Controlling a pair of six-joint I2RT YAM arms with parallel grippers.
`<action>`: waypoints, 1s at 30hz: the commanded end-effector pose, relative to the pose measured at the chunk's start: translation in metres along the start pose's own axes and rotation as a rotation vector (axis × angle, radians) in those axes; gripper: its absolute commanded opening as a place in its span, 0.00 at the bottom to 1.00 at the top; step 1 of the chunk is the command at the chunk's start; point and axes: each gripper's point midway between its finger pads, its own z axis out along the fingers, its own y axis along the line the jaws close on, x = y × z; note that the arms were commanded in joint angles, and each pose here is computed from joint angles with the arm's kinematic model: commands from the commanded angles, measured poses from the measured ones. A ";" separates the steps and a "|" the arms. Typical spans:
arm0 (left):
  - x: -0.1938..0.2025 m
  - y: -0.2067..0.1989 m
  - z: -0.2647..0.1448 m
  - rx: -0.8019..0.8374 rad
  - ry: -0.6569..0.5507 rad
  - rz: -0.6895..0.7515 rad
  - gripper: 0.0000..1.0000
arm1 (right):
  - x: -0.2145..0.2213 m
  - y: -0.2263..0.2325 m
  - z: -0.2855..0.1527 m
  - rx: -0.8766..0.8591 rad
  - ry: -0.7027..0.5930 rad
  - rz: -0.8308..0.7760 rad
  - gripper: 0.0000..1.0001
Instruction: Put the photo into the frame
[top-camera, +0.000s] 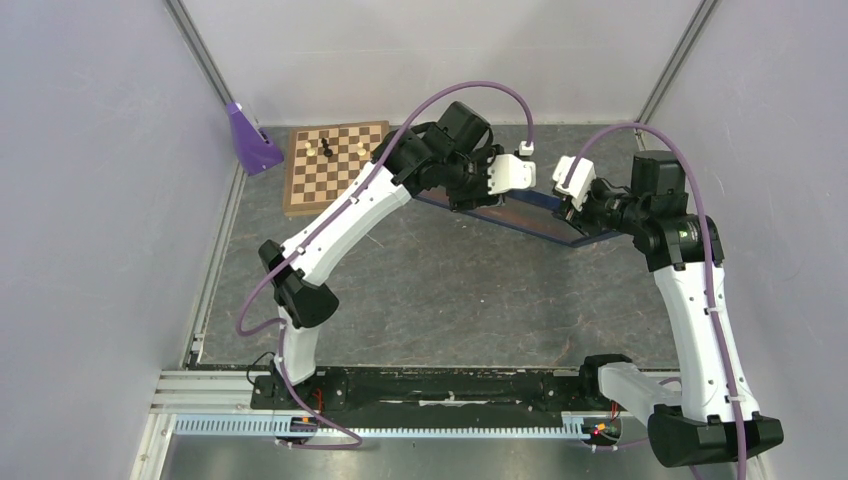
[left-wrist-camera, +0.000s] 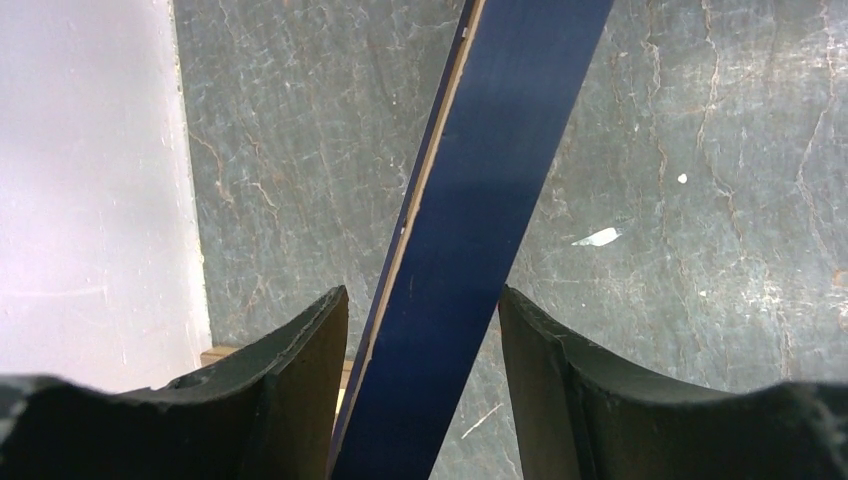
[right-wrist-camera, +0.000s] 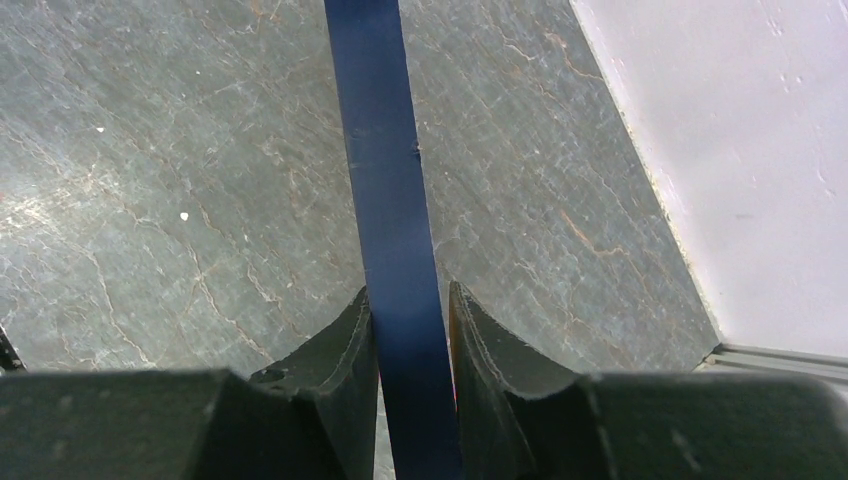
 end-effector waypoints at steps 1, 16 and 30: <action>-0.009 -0.020 -0.049 0.026 -0.025 -0.054 0.02 | -0.025 -0.056 -0.022 0.255 -0.034 -0.004 0.12; -0.004 -0.030 -0.052 0.034 -0.024 -0.119 0.02 | -0.049 -0.054 -0.025 0.186 -0.085 -0.023 0.12; -0.018 -0.037 -0.046 0.061 -0.068 -0.119 0.02 | -0.044 -0.045 -0.004 0.118 -0.099 0.007 0.41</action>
